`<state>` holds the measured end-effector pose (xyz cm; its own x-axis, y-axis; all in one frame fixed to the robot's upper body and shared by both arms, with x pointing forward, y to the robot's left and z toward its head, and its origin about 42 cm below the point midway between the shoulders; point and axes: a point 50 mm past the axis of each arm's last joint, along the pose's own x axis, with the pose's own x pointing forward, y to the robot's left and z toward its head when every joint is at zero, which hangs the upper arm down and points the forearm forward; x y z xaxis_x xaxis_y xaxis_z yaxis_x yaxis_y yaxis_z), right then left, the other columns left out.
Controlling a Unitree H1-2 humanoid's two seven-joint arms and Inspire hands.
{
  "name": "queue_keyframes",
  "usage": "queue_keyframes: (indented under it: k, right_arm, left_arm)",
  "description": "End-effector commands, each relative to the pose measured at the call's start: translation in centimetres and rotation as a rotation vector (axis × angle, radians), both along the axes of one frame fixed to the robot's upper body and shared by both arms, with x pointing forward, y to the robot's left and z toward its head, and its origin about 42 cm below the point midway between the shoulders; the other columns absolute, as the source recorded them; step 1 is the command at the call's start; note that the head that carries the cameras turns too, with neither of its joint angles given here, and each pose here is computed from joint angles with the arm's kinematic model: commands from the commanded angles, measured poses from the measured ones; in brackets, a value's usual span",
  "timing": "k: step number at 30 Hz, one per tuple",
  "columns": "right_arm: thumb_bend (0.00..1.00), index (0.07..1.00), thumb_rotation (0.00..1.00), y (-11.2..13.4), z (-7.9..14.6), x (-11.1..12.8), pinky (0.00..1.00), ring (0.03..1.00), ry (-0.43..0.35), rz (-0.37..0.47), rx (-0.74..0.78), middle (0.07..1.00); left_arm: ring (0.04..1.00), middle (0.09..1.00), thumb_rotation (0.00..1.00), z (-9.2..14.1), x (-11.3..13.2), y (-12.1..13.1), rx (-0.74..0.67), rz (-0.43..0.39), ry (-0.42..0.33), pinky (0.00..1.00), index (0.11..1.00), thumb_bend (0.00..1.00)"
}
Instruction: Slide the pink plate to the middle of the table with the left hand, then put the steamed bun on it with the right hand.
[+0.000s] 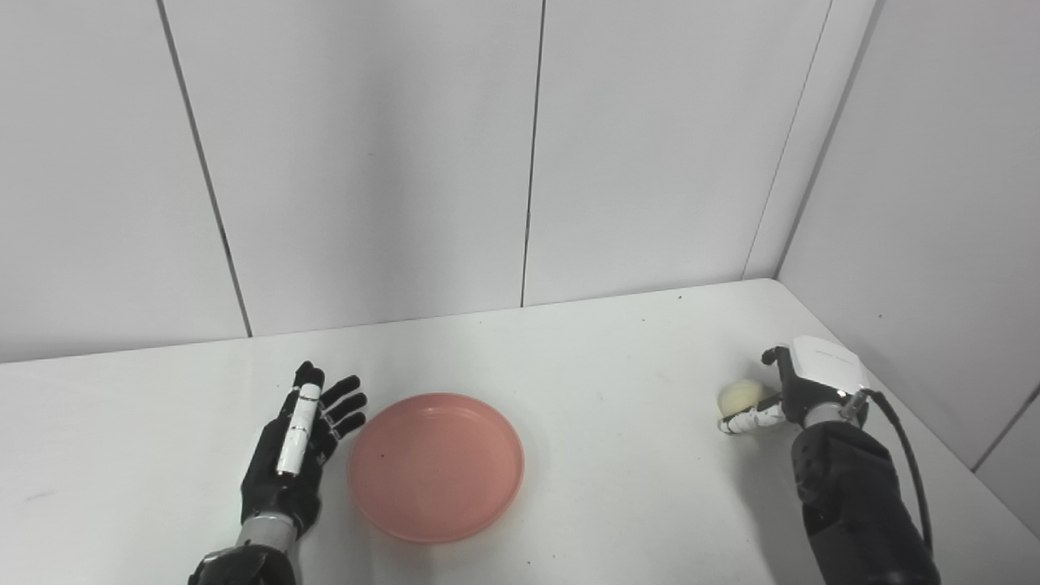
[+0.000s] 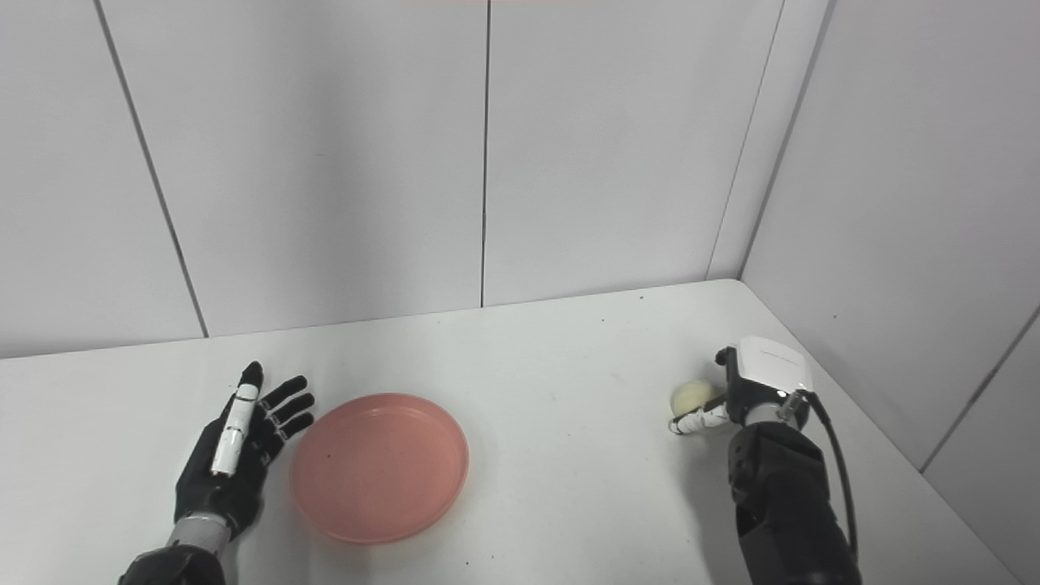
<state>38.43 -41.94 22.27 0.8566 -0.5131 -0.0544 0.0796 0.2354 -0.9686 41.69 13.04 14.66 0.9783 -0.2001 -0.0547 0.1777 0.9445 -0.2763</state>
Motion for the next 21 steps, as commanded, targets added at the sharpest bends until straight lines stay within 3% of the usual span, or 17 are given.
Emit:
queue_keyframes:
  k: [1, 2, 5, 9, 10, 13, 21]
  right_arm:
    - [1.00, 0.721, 0.23, 0.2, 0.9, -0.1, 0.38, 0.457, -0.068, 0.023, 0.035, 0.549]
    - [0.99, 0.709, 0.21, 0.2, 0.9, -0.2, 0.29, 0.355, -0.079, 0.029, 0.051, 0.455]
    - [0.96, 0.666, 0.18, 0.2, 0.8, -0.4, 0.19, 0.247, -0.073, 0.045, 0.062, 0.348]
    - [0.92, 0.581, 0.17, 0.0, 0.7, -0.4, 0.17, 0.229, -0.015, 0.054, 0.001, 0.334]
    - [0.69, 0.527, 0.16, -0.1, 0.8, -0.4, 0.17, 0.226, 0.002, 0.057, -0.008, 0.332]
    - [0.54, 0.491, 0.15, -0.4, 0.9, -0.1, 0.23, 0.272, 0.074, 0.055, -0.037, 0.371]
    - [0.53, 0.484, 0.14, -0.8, 1.0, 0.3, 0.23, 0.279, 0.187, 0.042, -0.101, 0.372]
  left_arm:
    - [0.755, 0.767, 0.72, 0.1, -0.1, -0.2, 0.008, -0.004, 0.013, 0.76, 1.000, 0.60]
    - [0.755, 0.767, 0.72, 0.1, -0.1, -0.1, 0.007, -0.005, 0.013, 0.76, 1.000, 0.60]
    - [0.753, 0.764, 0.72, 0.1, -0.1, -0.1, 0.010, -0.005, 0.013, 0.76, 1.000, 0.60]
    - [0.744, 0.757, 0.72, 0.2, -0.1, -0.1, 0.013, -0.008, 0.012, 0.76, 1.000, 0.60]
    - [0.740, 0.755, 0.72, 0.3, -0.1, -0.1, 0.013, -0.009, 0.013, 0.75, 1.000, 0.60]
    - [0.737, 0.752, 0.72, 0.3, -0.1, 0.0, 0.016, -0.013, 0.015, 0.75, 1.000, 0.61]
    - [0.740, 0.751, 0.71, 0.5, -0.1, 0.0, 0.026, -0.025, 0.019, 0.74, 1.000, 0.61]
